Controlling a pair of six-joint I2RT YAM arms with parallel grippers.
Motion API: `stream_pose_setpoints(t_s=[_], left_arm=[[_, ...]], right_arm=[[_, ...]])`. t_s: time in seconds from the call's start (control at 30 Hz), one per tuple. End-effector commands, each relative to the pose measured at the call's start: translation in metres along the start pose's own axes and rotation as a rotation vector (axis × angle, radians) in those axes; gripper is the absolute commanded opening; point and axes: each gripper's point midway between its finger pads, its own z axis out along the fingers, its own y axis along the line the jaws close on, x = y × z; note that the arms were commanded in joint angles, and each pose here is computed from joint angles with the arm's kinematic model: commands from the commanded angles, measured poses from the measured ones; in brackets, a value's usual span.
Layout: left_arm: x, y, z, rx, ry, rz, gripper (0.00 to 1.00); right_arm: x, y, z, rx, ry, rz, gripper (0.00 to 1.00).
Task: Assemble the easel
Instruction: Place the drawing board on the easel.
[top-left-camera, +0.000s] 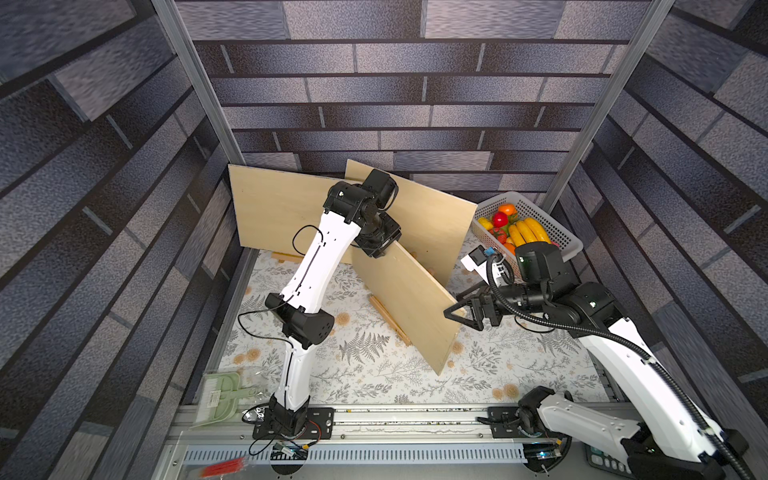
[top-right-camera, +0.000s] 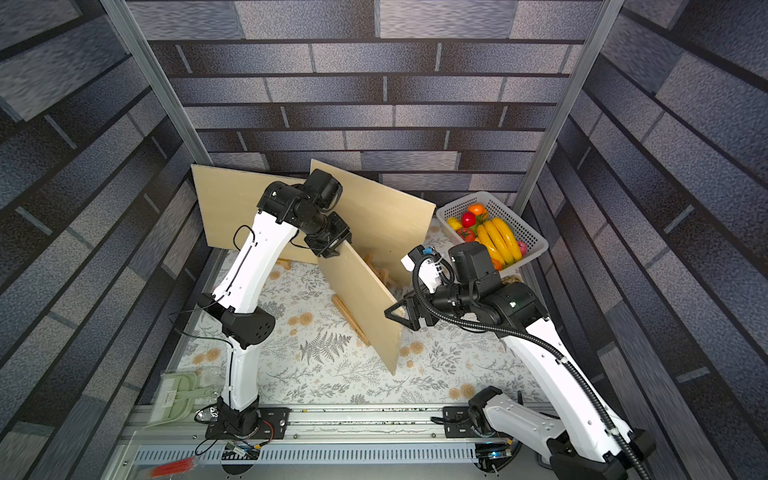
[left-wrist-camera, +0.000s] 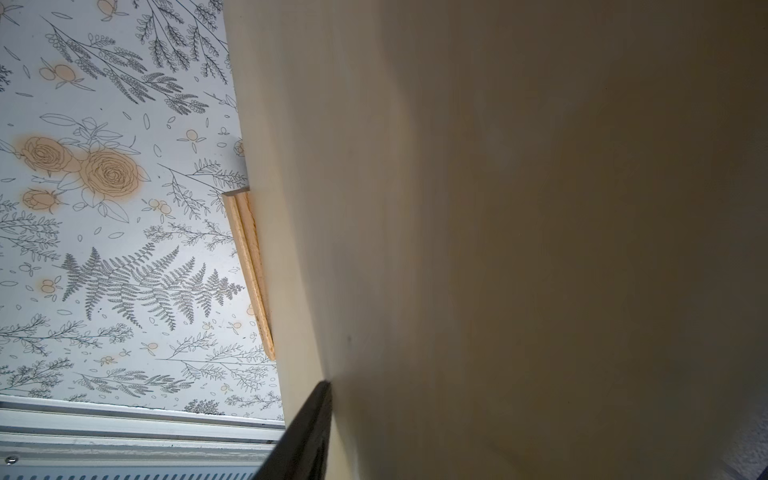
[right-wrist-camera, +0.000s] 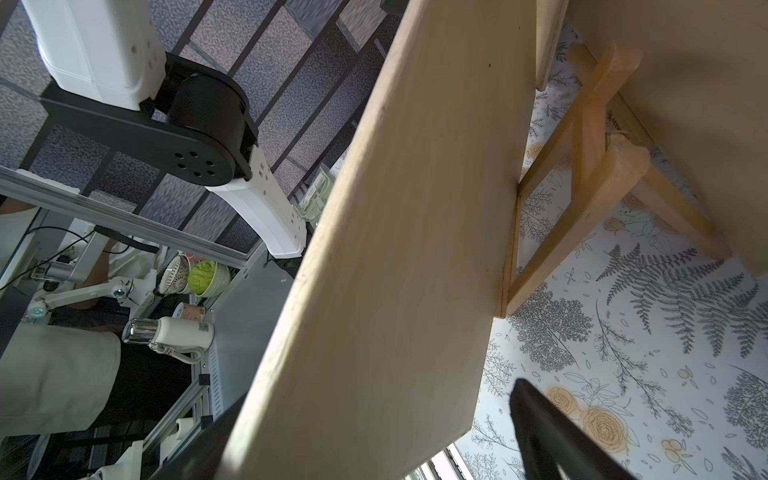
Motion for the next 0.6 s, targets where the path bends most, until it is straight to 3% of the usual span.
stream_pose_setpoints(t_s=[0.0, 0.17, 0.3, 0.47, 0.53, 0.57], left_arm=[[-0.007, 0.003, 0.044, -0.074, 0.029, -0.02, 0.46], [-0.007, 0.0, 0.048, -0.066, 0.035, -0.028, 0.49], [-0.008, -0.002, 0.049, -0.061, 0.038, -0.034, 0.57], [-0.008, 0.0, 0.048, -0.063, 0.037, -0.034, 0.62], [-0.009, 0.001, 0.046, -0.066, 0.036, -0.034, 0.76], [-0.01, 0.002, 0.045, -0.068, 0.034, -0.034, 0.76]], right_arm=[[-0.009, 0.005, -0.007, 0.027, -0.027, -0.072, 0.86], [-0.014, 0.012, -0.01, 0.001, -0.059, -0.094, 0.82], [-0.014, 0.017, -0.009, -0.033, -0.061, -0.092, 0.78], [-0.012, 0.019, -0.006, -0.059, -0.053, -0.091, 0.63], [-0.012, 0.016, -0.003, -0.053, -0.05, -0.087, 0.63], [-0.011, 0.015, -0.003, -0.053, -0.049, -0.088, 0.62]])
